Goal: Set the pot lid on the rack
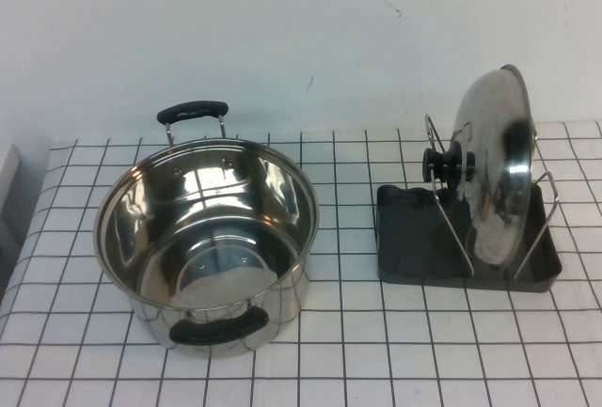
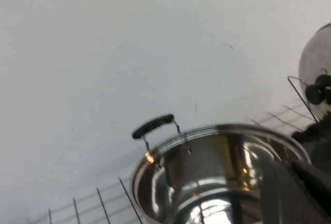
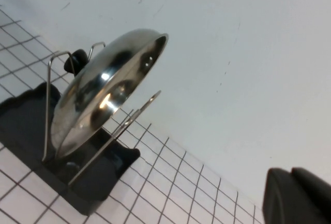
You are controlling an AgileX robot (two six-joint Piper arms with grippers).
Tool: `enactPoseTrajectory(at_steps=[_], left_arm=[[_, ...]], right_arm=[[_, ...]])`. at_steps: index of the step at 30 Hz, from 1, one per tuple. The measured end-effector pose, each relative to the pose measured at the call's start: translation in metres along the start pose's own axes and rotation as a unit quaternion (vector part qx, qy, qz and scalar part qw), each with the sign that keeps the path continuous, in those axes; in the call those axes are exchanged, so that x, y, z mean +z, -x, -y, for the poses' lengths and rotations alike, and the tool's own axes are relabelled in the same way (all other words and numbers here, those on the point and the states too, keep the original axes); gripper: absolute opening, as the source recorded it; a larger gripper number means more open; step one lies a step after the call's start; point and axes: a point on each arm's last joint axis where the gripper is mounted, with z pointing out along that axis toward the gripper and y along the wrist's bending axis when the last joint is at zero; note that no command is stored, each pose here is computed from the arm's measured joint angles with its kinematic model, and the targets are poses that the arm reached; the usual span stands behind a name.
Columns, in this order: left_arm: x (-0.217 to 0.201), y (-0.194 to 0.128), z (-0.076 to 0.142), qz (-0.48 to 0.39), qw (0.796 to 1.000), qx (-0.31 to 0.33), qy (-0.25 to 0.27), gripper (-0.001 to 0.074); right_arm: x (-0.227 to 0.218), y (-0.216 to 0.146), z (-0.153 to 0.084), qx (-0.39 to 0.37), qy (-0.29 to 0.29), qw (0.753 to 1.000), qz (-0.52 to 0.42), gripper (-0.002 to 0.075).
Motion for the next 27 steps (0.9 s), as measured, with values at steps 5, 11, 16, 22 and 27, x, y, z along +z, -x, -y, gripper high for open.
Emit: enactPoseTrajectory(at_steps=[5,11,16,22,27], left_arm=[[0.000,-0.008,0.003,-0.035,0.999,-0.021,-0.015,-0.0001],[0.000,-0.009,0.003,-0.041,0.999,-0.023,-0.017,-0.0001],[0.000,-0.009,0.004,-0.043,0.999,-0.026,-0.018,-0.0001],[0.000,-0.010,0.004,-0.046,0.998,-0.026,-0.019,-0.0001],[0.000,-0.012,0.004,-0.056,0.998,-0.026,-0.020,-0.0001]], right_arm=[[-0.022,-0.017,-0.019,0.036,-0.027,0.998,0.045,0.0001],[-0.017,-0.029,-0.028,0.064,-0.020,0.997,0.037,0.0001],[-0.015,-0.032,-0.030,0.070,-0.014,0.997,0.033,0.0001],[-0.015,-0.033,-0.032,0.075,-0.001,0.997,0.027,0.0001],[-0.015,-0.033,-0.032,0.076,-0.001,0.997,0.027,0.0001]])
